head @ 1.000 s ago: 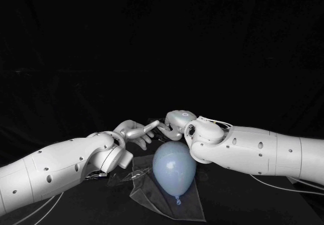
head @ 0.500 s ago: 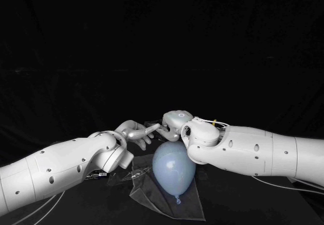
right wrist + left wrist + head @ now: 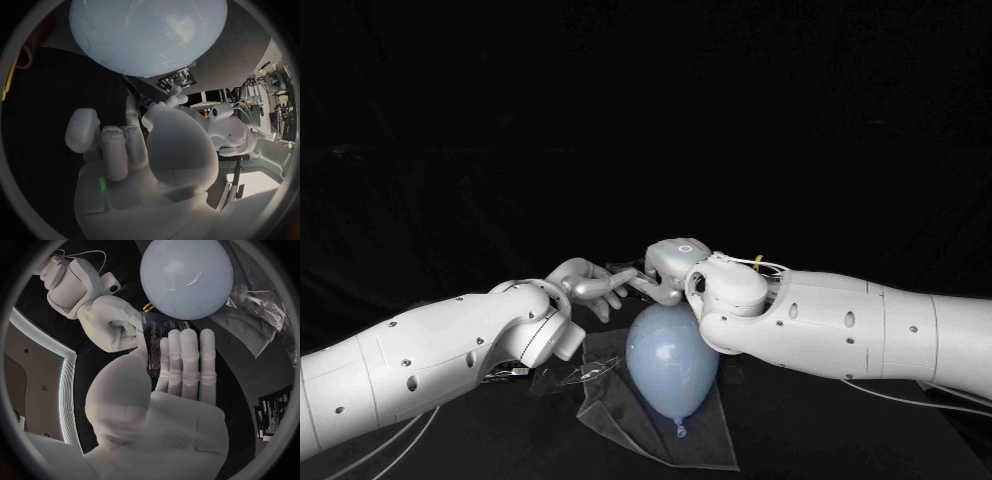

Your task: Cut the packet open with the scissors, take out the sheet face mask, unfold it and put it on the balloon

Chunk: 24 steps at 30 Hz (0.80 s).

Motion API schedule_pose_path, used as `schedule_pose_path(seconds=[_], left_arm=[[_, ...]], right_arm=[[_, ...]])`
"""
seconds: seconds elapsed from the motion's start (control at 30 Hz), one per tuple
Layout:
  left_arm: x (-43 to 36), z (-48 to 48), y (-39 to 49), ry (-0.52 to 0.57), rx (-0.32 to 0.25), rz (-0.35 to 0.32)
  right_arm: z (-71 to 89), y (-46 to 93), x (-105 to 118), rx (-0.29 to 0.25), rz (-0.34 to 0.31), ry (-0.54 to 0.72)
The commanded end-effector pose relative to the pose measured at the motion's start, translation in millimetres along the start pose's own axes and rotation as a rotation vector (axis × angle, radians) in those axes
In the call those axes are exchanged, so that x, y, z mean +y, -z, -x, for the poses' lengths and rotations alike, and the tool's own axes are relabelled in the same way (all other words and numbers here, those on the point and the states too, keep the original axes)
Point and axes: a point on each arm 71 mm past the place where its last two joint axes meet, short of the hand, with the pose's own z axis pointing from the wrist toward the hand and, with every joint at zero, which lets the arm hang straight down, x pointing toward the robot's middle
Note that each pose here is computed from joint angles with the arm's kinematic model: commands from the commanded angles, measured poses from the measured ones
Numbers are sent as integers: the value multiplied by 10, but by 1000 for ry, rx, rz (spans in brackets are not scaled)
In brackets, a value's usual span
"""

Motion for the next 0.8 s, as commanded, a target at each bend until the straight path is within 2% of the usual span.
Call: schedule_pose_path(seconds=[0.03,0.8], left_arm=[[-6,-7,-4,5,5,11],[6,-8,20,25,14,24]], right_arm=[[-3,14,19,4,5,25],[-16,26,14,10,3,16]])
